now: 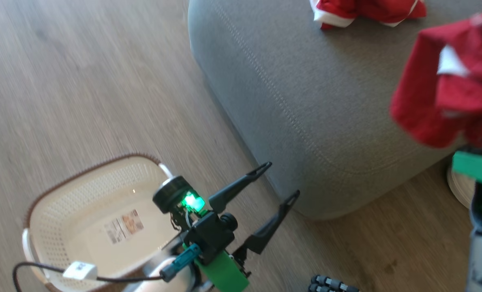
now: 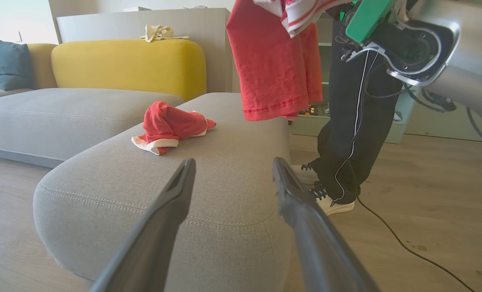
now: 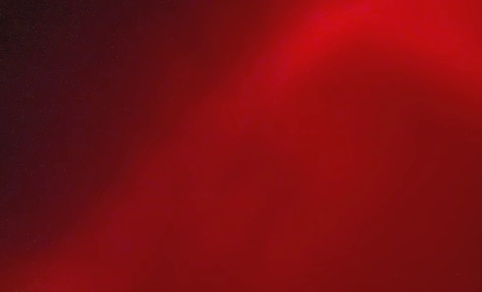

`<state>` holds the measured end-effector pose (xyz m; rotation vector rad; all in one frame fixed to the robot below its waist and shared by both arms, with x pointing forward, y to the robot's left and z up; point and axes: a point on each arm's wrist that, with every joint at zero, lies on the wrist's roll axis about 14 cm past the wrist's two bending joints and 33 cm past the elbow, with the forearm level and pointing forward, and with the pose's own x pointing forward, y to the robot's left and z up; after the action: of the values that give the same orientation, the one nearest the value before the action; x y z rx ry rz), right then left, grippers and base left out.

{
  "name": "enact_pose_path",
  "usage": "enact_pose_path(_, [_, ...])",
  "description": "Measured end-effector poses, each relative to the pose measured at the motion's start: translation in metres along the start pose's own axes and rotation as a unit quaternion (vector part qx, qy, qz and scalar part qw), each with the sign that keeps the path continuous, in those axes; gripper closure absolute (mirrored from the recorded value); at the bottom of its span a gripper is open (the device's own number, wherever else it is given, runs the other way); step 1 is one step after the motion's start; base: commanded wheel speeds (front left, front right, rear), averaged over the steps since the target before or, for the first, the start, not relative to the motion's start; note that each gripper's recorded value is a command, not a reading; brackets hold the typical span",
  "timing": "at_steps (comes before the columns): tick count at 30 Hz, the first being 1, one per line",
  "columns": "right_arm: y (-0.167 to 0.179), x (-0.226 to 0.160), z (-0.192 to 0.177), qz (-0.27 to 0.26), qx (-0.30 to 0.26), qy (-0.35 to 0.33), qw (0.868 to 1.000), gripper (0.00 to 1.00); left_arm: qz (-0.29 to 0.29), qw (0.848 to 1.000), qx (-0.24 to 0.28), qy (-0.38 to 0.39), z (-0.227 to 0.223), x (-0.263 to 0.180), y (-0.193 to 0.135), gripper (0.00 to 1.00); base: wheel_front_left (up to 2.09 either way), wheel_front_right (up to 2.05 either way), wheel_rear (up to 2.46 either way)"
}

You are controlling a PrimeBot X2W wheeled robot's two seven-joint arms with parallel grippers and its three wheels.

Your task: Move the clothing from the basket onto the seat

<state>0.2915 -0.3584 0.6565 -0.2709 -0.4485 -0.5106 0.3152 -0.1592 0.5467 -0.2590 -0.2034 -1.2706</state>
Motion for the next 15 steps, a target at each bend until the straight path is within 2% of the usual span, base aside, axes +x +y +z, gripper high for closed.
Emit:
enact_pose_path(11, [0.012, 0.081, 0.003, -0.016, 0.026, -0.06, 0.998, 1.0, 0.005, 0.999, -0.001, 0.037, -0.051, -0.016, 0.055, 0.0, 0.0, 0.0, 0.0])
enact_pose_path(15, [0.024, 0.115, -0.001, 0.003, -0.009, -0.072, 0.997, 1.0, 0.0, 0.999, -0.008, 0.048, -0.073, -0.022, 0.071, 0.0, 0.0, 0.0, 0.0])
